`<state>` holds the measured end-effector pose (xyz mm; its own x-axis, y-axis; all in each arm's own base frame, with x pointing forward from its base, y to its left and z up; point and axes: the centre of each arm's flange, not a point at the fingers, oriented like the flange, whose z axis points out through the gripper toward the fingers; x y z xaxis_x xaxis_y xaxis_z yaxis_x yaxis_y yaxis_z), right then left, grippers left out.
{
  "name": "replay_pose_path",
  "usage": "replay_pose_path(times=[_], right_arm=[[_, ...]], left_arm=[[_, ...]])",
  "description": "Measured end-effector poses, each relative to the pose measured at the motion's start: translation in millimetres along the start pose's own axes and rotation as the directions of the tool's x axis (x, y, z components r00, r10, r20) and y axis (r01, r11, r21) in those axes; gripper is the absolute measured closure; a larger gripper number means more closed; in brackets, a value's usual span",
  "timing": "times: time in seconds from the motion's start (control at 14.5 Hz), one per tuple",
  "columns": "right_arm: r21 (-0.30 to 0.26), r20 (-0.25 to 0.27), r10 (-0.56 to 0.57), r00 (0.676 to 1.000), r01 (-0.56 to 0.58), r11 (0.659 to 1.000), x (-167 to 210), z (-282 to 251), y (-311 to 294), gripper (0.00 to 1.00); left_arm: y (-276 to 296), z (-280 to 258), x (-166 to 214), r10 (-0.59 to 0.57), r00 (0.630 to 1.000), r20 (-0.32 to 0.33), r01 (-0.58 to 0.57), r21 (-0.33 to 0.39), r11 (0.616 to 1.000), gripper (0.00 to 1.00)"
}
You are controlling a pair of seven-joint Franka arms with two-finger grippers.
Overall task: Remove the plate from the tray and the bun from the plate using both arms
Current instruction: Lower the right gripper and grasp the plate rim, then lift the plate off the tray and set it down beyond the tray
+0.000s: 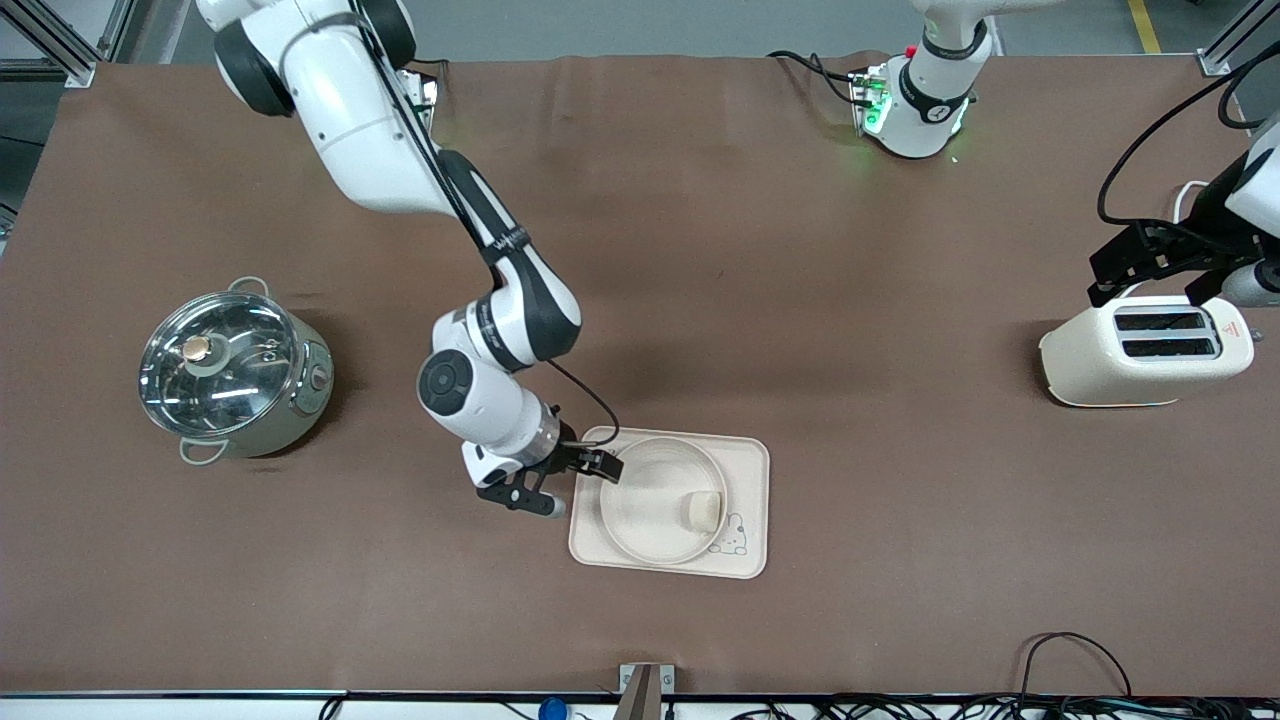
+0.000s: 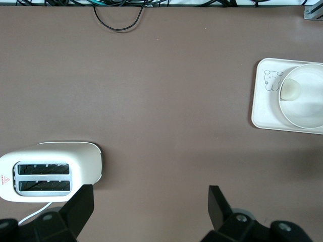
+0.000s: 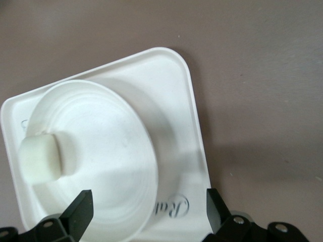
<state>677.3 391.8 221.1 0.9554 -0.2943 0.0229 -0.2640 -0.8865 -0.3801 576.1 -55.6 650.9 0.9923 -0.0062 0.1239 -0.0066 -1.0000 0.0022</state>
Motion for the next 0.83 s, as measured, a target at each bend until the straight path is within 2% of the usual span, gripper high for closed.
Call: replay_pose_path(times=[0.14, 0.21, 0.28, 0.69, 0.76, 0.83], right_arm=[[0.002, -0.004, 0.006, 1.000, -0.006, 1.000, 2.8, 17.1, 1.7, 0.04], [0.005, -0.010, 0.006, 1.000, -0.006, 1.000, 4.6, 21.2, 2.0, 0.08], [0.010, -0.020, 0.007, 1.000, -0.006, 1.000, 6.4, 24.5, 2.8, 0.23], [0.021, -0.044, 0.012, 0.999, -0.011, 1.000, 8.0, 39.4, 8.6, 0.86], [0.030, -0.045, 0.013, 0.999, -0.012, 0.999, 8.5, 37.8, 6.7, 0.95], [0.043, -0.045, 0.015, 0.999, -0.013, 0.999, 10.3, 34.2, 3.9, 0.96]], left_arm=[[-0.1, 0.5, -0.8, 0.000, 1.000, 0.008, 0.000, 0.001, 1.000, 0.00], [-0.3, 1.6, -2.2, 0.000, 1.000, 0.020, 0.000, 0.002, 1.000, 0.00], [-2.1, 2.4, -3.4, -0.003, 1.000, 0.031, 0.003, 0.004, 1.000, 0.00], [-28.9, 4.4, -4.5, -0.048, 0.997, 0.056, 0.048, 0.012, 0.999, 0.00], [-26.9, 4.3, -4.6, -0.045, 0.997, 0.056, 0.044, 0.011, 0.999, 0.00], [-24.6, 4.4, -4.8, -0.041, 0.998, 0.056, 0.040, 0.011, 0.999, 0.00]])
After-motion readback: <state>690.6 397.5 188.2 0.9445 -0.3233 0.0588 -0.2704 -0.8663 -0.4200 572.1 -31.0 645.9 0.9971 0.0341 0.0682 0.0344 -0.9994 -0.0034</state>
